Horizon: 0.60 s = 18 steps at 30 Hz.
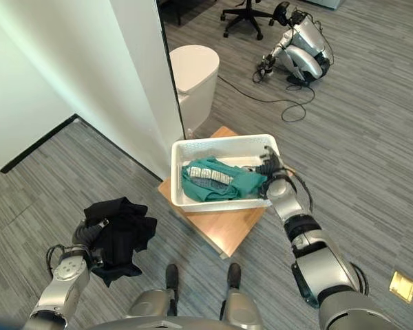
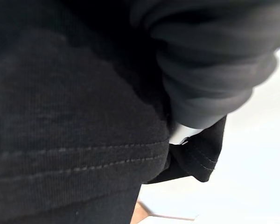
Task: Pick up bed clothes into laundry basket.
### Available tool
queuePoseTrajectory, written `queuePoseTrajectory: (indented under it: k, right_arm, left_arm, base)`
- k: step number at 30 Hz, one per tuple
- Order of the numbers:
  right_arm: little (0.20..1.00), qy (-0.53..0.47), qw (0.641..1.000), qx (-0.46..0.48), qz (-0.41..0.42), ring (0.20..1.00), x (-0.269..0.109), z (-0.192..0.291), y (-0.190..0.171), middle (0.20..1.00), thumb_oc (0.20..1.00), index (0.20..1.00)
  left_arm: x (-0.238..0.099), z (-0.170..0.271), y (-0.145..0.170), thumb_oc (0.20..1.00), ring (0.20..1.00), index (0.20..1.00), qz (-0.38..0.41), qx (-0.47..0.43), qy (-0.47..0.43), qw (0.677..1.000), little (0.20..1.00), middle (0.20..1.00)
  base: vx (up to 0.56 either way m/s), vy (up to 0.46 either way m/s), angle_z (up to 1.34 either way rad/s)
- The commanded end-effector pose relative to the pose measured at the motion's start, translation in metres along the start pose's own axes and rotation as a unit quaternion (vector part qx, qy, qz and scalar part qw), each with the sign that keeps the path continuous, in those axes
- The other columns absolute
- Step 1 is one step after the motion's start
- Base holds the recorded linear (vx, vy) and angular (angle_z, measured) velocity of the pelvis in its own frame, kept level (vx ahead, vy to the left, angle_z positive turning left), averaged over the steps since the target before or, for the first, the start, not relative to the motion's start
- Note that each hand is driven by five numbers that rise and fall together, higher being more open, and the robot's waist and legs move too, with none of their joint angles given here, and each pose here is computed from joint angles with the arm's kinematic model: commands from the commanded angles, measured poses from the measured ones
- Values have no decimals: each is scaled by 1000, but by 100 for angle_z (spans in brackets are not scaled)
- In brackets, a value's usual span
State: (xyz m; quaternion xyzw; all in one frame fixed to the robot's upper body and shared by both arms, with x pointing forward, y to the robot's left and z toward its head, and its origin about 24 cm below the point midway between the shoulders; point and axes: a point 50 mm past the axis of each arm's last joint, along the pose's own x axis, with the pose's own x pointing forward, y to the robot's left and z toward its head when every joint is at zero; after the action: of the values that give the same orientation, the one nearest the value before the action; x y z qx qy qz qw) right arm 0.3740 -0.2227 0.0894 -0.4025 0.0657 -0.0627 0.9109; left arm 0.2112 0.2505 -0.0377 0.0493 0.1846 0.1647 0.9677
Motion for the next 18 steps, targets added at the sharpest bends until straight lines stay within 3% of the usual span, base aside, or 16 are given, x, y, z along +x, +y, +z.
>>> queuePoseTrajectory:
  k: [1, 6, 10, 13, 18]
  right_arm:
    - [1000, -127, 988, -61, -54, 1000, 13, 68, -47, 1000, 1000, 1000]
    - [1000, -222, 958, -140, -117, 1000, -15, 88, -106, 1000, 1000, 1000]
    - [1000, -250, 948, -89, -176, 1000, -66, 54, -140, 1000, 1000, 1000]
    - [1000, -189, 947, -42, -258, 1000, -118, -8, -156, 1000, 1000, 1000]
    - [1000, 4, 941, 2, -338, 1000, -170, -110, -146, 1000, 1000, 1000]
  left_arm:
    - [13, 49, 9, 200, 200, 200, 7, 3, -112, 994, 200, 200]
    - [4, 83, 25, 200, 200, 200, 0, 27, -192, 981, 200, 200]
    - [-5, 122, 32, 200, 200, 200, -2, 47, -275, 960, 200, 200]
    - [-20, 154, 34, 200, 200, 200, -6, 53, -346, 937, 200, 200]
    - [-45, 183, 24, 200, 200, 200, -36, 24, -428, 903, 200, 200]
  base:
    - [17, -23, 4]
    - [5, -1, 1]
    - [15, 23, -3]
    - [69, 50, -18]
    - [18, 58, -40]
